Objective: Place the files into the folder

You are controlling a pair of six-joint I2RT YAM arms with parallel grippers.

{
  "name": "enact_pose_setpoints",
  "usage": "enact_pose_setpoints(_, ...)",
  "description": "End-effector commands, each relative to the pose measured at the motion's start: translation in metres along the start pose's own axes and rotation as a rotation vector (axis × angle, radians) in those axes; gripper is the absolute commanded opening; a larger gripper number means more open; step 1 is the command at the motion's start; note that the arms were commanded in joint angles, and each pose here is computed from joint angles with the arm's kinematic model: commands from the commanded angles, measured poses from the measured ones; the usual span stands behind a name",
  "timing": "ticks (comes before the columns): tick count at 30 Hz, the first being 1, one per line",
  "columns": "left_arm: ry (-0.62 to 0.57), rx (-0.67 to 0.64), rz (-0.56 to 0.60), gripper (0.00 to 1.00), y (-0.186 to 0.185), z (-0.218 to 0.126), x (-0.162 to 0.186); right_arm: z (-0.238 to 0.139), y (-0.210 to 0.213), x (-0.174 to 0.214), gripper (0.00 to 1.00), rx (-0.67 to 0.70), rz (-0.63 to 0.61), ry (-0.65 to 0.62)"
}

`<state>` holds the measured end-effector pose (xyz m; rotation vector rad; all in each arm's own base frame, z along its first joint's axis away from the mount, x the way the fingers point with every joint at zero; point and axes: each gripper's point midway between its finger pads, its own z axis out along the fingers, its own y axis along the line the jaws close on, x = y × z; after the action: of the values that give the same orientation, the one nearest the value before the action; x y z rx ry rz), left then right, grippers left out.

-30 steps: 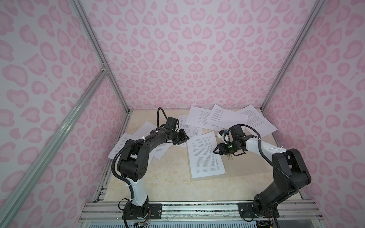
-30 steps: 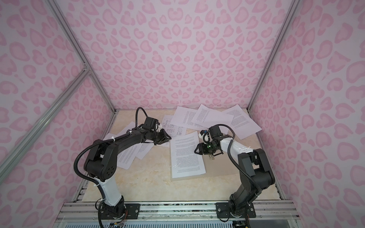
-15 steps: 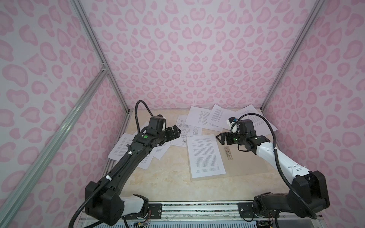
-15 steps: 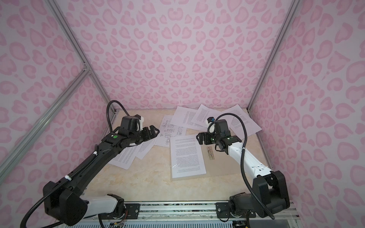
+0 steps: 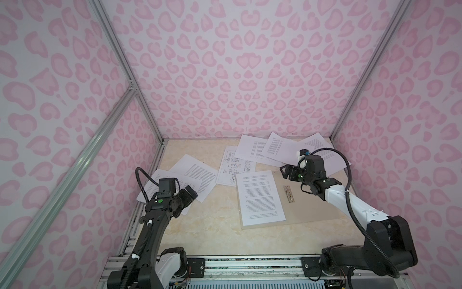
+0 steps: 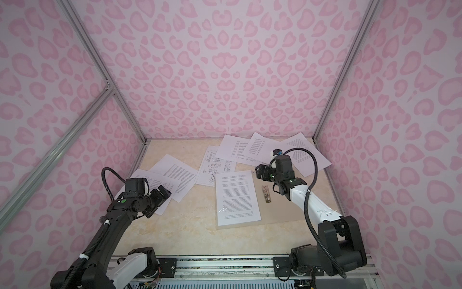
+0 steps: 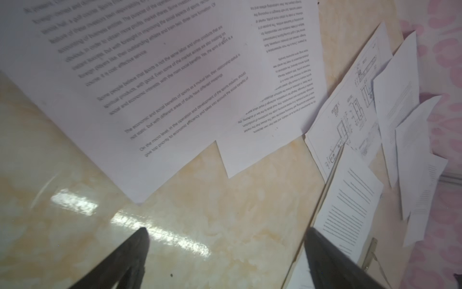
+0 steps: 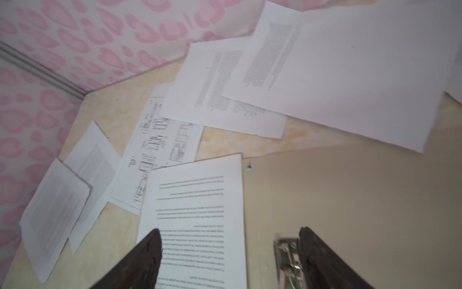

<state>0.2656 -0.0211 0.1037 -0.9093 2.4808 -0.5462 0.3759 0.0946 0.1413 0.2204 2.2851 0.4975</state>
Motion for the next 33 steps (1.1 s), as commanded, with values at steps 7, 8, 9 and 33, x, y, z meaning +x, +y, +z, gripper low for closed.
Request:
enact_pose_setpoints(7, 0.26, 0.244, 0.358, 0.86, -0.112, 0.037, 0.066, -0.03, -0.069, 0.076, 0.12, 0.115, 0.246, 0.153)
enact_pose_setpoints(8, 0.278, 0.255, 0.38, 0.85, -0.124, 0.043, 0.073, -0.029, -0.067, 0.086, 0.07, 0.101, 0.262, 0.183)
enact_pose_setpoints(9, 0.302, 0.277, 0.398, 0.85, -0.135, 0.048, 0.081, -0.027, -0.064, 0.095, 0.05, 0.084, 0.279, 0.204)
enact_pose_setpoints(33, 0.209, 0.265, 0.231, 0.85, -0.145, 0.05, 0.047, 0.062, 0.009, -0.005, 0.29, -0.228, 0.213, 0.11)
